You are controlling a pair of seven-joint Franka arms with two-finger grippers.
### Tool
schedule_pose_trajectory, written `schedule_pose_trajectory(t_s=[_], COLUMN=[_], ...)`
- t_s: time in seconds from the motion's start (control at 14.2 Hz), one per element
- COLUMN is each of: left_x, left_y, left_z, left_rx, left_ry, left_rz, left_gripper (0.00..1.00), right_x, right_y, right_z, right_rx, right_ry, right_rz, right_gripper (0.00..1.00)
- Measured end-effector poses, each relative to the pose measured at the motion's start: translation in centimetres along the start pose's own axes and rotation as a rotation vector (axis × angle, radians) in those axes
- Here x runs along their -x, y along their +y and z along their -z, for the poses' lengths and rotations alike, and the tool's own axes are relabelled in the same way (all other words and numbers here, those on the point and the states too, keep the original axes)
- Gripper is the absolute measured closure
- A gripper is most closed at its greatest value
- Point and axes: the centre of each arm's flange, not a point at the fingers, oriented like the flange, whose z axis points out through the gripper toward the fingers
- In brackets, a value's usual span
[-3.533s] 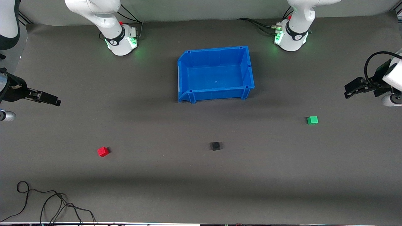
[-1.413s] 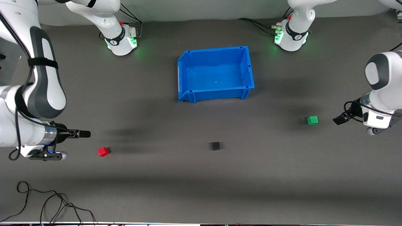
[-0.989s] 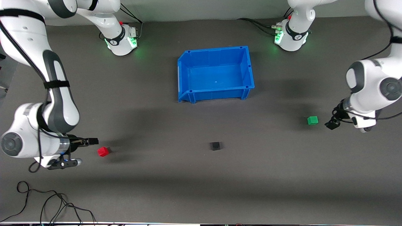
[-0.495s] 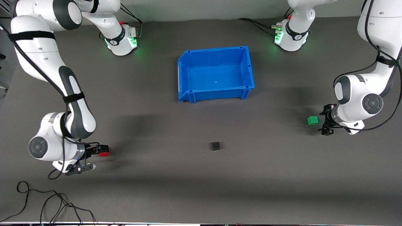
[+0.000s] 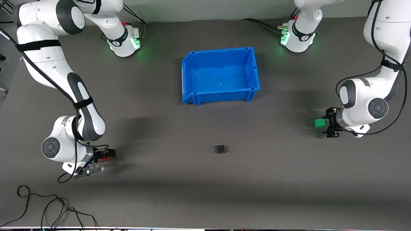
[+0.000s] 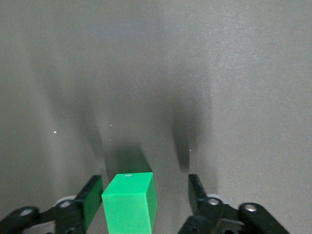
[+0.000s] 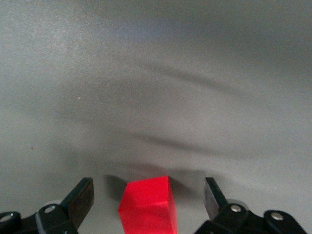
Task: Attach green and red cubes to black cube
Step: 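Close the right gripper on the red cube while the left gripper grasps green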
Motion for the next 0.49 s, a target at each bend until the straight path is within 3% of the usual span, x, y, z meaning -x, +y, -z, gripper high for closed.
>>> schedule_pose_trajectory(t_s=[0.07, 0.14, 0.28, 0.49], left_x=[0.1, 0.4, 1.2, 1.8], left_y=[0.0, 0.0, 0.1, 0.5], left_z=[-0.2, -0.4, -0.7, -0.5], left_rx=[-0.004, -0.008, -0.012, -0.004], left_ry=[-0.001, -0.001, -0.001, 0.002], left_rz=[0.014, 0.021, 0.019, 0.017], left_gripper=[0.37, 0.37, 0.52, 0.6], right_x=[0.0, 0.0, 0.0, 0.0], right_y=[0.0, 0.0, 0.0, 0.0], right_z=[-0.3, -0.6, -0.8, -0.8], right_rx=[0.001, 0.001, 0.002, 0.002], right_ry=[0.004, 0.004, 0.007, 0.009], right_rz=[0.0, 0.0, 0.0, 0.0], right_gripper=[0.0, 0.0, 0.0, 0.03])
